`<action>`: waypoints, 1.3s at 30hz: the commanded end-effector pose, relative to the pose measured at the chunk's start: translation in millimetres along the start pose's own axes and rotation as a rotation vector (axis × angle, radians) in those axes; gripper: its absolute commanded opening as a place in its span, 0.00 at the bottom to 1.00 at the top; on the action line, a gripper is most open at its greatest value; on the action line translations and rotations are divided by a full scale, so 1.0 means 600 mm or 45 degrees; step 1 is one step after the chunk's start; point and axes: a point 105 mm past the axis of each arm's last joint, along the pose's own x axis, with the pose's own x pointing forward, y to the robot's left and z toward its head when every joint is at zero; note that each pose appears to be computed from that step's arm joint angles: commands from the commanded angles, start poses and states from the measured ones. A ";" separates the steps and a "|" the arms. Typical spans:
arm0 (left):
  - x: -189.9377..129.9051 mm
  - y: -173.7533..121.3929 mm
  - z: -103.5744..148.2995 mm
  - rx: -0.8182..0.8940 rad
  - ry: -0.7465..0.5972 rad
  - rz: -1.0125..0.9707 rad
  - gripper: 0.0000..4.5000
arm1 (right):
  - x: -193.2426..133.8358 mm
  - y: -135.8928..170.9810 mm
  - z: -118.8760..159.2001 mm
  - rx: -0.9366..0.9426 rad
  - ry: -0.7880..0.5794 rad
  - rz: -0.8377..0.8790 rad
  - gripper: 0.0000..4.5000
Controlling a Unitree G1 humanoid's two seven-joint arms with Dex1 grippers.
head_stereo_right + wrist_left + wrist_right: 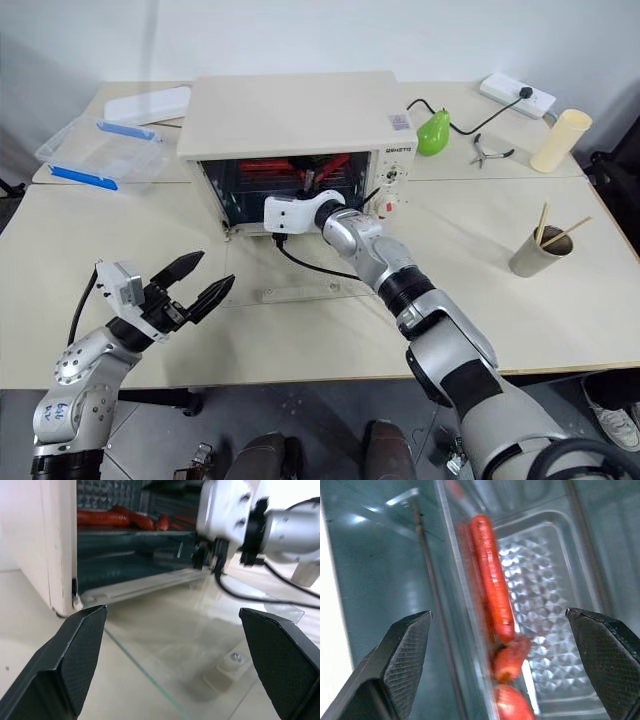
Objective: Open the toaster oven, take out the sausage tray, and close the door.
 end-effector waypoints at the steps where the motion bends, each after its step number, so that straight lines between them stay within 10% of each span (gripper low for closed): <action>1: 0.001 -0.001 0.017 0.047 -0.033 -0.006 1.00 | 0.017 -0.022 0.029 -0.079 -0.063 -0.068 0.92; 14: 0.043 0.005 0.048 0.060 -0.151 -0.041 1.00 | 0.031 -0.027 0.036 -0.097 -0.083 -0.029 0.00; 39: 0.069 0.069 0.132 0.032 -0.335 -0.040 1.00 | -0.010 -0.096 0.092 -0.220 -0.386 -0.091 0.00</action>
